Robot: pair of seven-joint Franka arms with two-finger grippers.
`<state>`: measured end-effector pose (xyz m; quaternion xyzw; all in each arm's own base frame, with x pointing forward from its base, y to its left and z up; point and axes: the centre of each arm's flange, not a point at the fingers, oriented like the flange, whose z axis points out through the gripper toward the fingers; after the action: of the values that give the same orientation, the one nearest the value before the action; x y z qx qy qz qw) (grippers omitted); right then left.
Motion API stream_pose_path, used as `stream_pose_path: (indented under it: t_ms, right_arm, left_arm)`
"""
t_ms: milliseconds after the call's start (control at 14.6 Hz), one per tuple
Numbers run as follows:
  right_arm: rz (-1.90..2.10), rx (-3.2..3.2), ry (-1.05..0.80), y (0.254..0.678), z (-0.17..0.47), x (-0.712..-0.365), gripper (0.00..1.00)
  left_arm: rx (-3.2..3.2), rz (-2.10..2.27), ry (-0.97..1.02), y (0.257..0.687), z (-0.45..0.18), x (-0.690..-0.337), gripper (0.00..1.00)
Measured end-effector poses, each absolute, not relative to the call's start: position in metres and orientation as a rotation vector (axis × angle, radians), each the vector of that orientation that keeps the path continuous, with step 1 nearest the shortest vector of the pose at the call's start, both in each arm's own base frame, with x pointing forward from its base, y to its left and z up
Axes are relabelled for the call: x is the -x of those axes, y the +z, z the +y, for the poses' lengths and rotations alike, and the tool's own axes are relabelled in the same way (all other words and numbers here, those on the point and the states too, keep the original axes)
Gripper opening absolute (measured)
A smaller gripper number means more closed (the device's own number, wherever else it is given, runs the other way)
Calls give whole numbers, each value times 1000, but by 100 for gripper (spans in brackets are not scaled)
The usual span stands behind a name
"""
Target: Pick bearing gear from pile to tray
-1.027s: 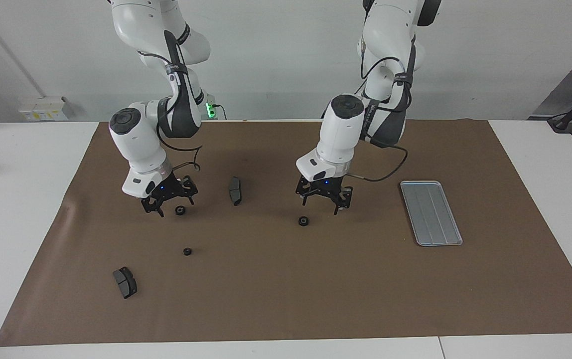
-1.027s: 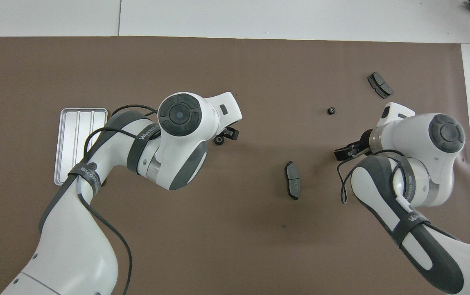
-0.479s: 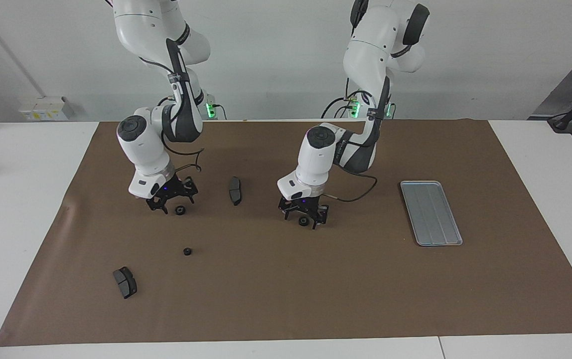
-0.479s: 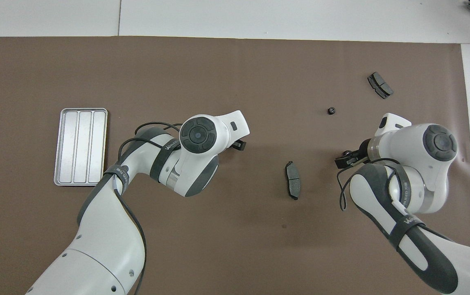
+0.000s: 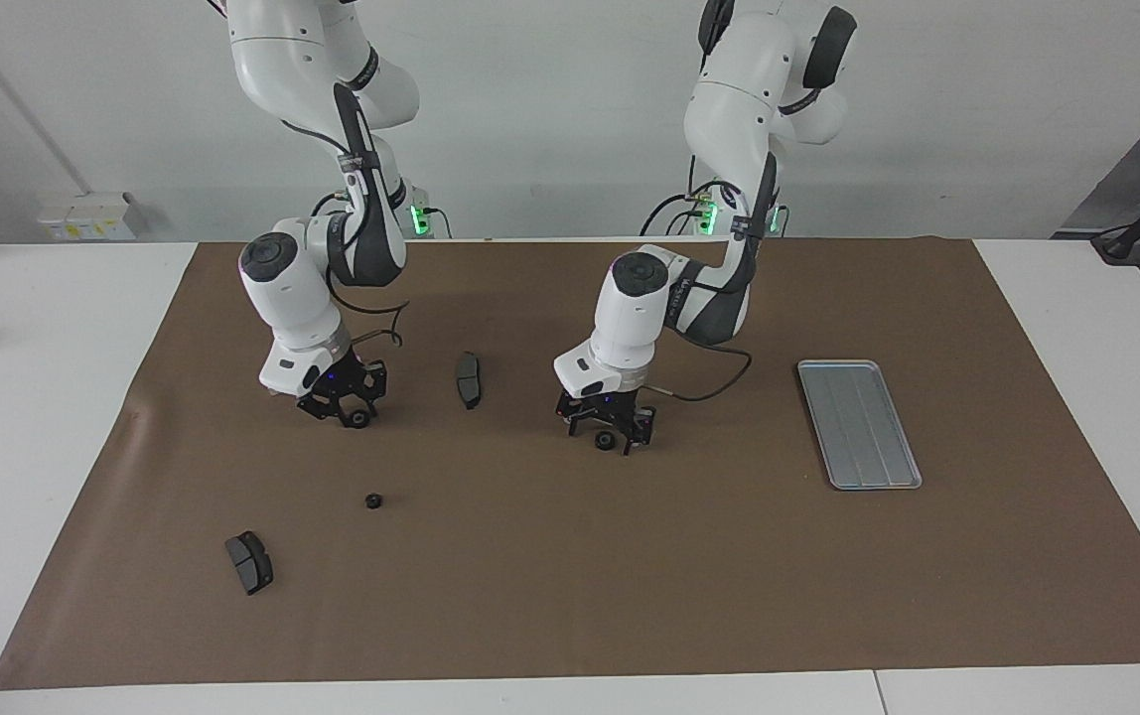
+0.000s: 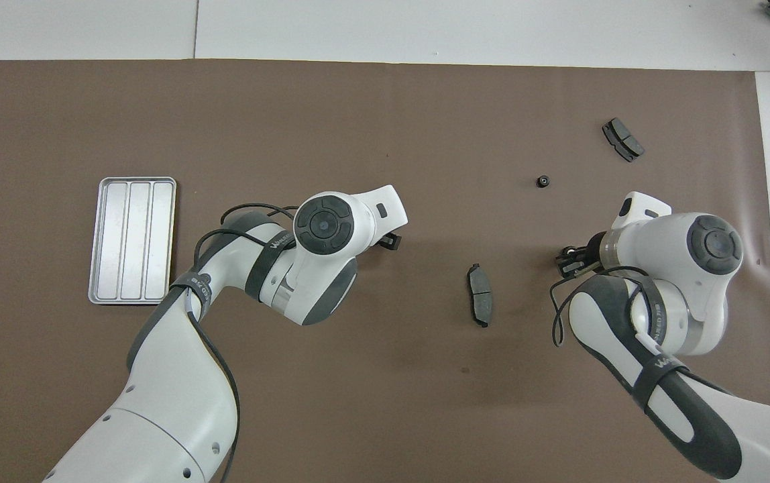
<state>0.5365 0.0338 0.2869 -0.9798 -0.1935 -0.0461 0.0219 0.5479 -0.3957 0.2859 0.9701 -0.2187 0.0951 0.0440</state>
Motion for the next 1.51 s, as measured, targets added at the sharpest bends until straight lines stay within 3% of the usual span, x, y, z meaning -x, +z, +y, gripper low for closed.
stream_pose_path:
  t_ms: [68, 137, 205, 411, 685, 1027, 1506]
  right_arm:
    - [-600, 3036, -143, 287, 34, -536, 44]
    - [-600, 3036, -143, 287, 34, -536, 44]
    - [-599, 3036, -145, 287, 34, -537, 36]
    - [-537, 3045, -144, 287, 35, -537, 35]
    - [-335, 3057, -104, 309, 41, -550, 35]
    - [46, 3032, -146, 412, 93, -596, 35]
    - [237, 2962, -243, 435, 244, -617, 35]
  left_arm:
    - [-2966, -669, 290, 286, -396, -548, 94]
    - [-2966, -667, 291, 287, -395, -548, 87]
    - [-2968, -665, 291, 290, -394, -549, 73]
    - [-2980, -662, 270, 298, -390, -548, 35]
    - [-3017, -614, 229, 341, -368, -553, 34]
    - [-3079, -442, 176, 425, -256, -569, 34]
    - [-3117, -391, 103, 405, -101, -575, 34]
